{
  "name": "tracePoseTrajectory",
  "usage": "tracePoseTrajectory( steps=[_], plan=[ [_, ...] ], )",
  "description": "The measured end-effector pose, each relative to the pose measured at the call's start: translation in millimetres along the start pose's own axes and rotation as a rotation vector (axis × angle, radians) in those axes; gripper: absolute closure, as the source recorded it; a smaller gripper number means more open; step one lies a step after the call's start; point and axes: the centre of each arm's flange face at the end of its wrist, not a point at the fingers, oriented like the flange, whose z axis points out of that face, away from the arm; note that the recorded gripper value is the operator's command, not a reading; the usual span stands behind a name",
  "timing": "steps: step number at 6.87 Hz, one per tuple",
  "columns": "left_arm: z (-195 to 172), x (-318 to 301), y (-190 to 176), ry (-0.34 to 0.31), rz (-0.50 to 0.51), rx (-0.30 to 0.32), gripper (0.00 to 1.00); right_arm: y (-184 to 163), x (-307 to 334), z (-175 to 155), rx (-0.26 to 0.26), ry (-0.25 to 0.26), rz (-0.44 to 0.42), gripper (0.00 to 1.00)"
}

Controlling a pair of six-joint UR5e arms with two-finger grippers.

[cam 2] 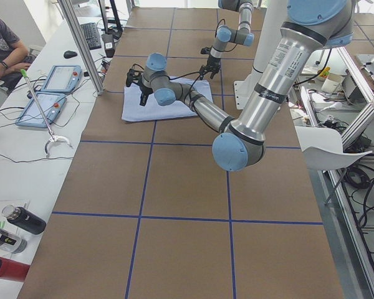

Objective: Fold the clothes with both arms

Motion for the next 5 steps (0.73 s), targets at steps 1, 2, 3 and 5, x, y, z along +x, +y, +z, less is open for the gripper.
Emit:
tracePoseTrajectory(
  steps=[1,2,3,5],
  plan=[
    [-0.3,0.8,0.5,0.001,-0.008,0.002,0.39,-2.3,-9.0,4.7,0.015,-0.008,0.013,0.02],
    [-0.2,0.3,1.0,0.0,-0.013,0.002,0.39,-2.4,-13.1,8.9,0.023,-0.008,0.022,0.03],
    [0.2,-0.1,1.8,0.0,-0.015,0.001,0.39,-1.1,-14.8,10.5,0.025,-0.008,0.027,0.06],
    [0.8,-0.5,2.5,-0.001,-0.016,-0.001,0.39,0.8,-13.9,12.2,0.026,-0.001,0.03,0.07]
  ],
)
